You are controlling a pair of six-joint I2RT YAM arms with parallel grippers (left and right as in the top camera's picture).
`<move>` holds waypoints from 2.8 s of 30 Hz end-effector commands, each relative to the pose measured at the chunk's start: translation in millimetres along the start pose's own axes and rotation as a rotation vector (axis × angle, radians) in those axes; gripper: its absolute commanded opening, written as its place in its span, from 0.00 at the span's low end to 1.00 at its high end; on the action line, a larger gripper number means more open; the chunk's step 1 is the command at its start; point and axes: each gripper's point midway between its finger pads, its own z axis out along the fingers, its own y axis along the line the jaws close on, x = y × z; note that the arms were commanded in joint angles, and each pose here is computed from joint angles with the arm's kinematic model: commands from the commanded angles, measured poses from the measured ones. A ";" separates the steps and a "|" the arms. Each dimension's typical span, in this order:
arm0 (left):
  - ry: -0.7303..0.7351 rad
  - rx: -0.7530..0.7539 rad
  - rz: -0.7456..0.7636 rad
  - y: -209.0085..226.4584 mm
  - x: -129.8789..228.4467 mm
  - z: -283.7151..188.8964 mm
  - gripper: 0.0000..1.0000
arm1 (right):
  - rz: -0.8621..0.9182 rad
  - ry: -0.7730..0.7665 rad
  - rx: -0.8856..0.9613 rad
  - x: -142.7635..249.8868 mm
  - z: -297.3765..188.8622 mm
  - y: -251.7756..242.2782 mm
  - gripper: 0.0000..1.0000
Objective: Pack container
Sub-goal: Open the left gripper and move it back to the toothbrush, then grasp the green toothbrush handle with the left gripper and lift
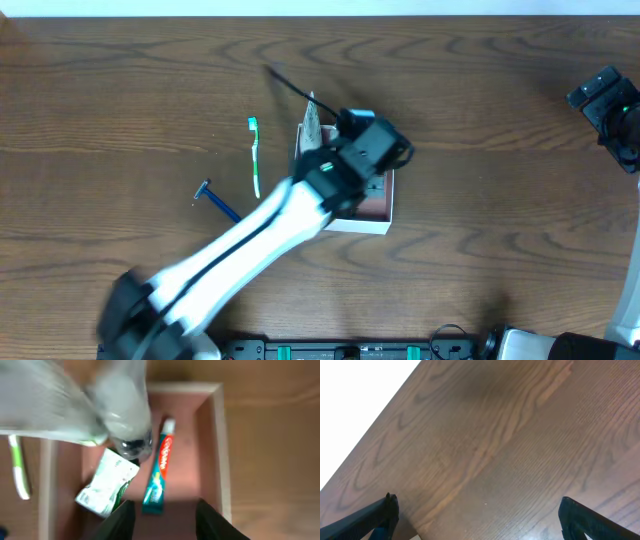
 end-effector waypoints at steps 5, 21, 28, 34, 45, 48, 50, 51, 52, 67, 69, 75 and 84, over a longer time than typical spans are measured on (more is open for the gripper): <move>-0.187 -0.020 -0.033 48.9 -32.1 -94.1 0.46 | -0.011 -0.007 0.000 -2.5 -1.8 -1.1 0.99; 0.083 -0.364 -0.267 221.2 -32.4 11.9 0.67 | -0.011 -0.007 0.000 -2.5 -1.8 -1.1 0.99; 0.246 -0.341 -0.245 230.7 -8.7 75.8 0.71 | -0.011 -0.007 0.000 -2.5 -1.8 -1.1 0.99; 0.351 -0.321 -0.197 229.9 13.5 109.4 0.71 | -0.011 -0.007 0.000 -2.5 -1.8 -1.1 0.99; 0.373 -0.275 -0.161 226.6 17.5 127.8 0.71 | -0.011 -0.007 0.000 -2.5 -1.8 -1.1 0.99; 0.383 -0.279 -0.164 228.3 20.0 130.7 0.71 | -0.011 -0.007 0.000 -2.5 -1.8 -1.1 0.99; 0.385 -0.281 -0.166 229.8 20.9 132.5 0.71 | -0.011 -0.007 0.000 -2.5 -1.8 -1.1 0.99; 0.387 -0.281 -0.168 230.5 21.4 133.5 0.71 | -0.011 -0.008 0.000 -2.6 -1.8 -1.1 0.99; 0.390 -0.283 -0.171 232.1 22.2 135.0 0.71 | -0.011 -0.007 0.000 -2.5 -1.8 -1.1 0.99; 0.455 -0.293 -0.179 237.9 41.2 154.0 0.51 | -0.011 -0.007 0.000 -2.5 -1.8 -1.1 0.99; 0.458 -0.293 -0.179 238.0 42.1 154.8 0.45 | -0.011 -0.007 0.000 -2.5 -1.7 -1.1 0.99; 0.483 -0.299 -0.180 240.0 52.4 161.6 0.22 | -0.011 -0.007 0.000 -2.5 -1.8 -1.1 0.99; 0.488 -0.302 -0.182 239.7 50.9 158.8 0.06 | -0.011 -0.007 0.000 -2.5 -1.8 -1.0 0.99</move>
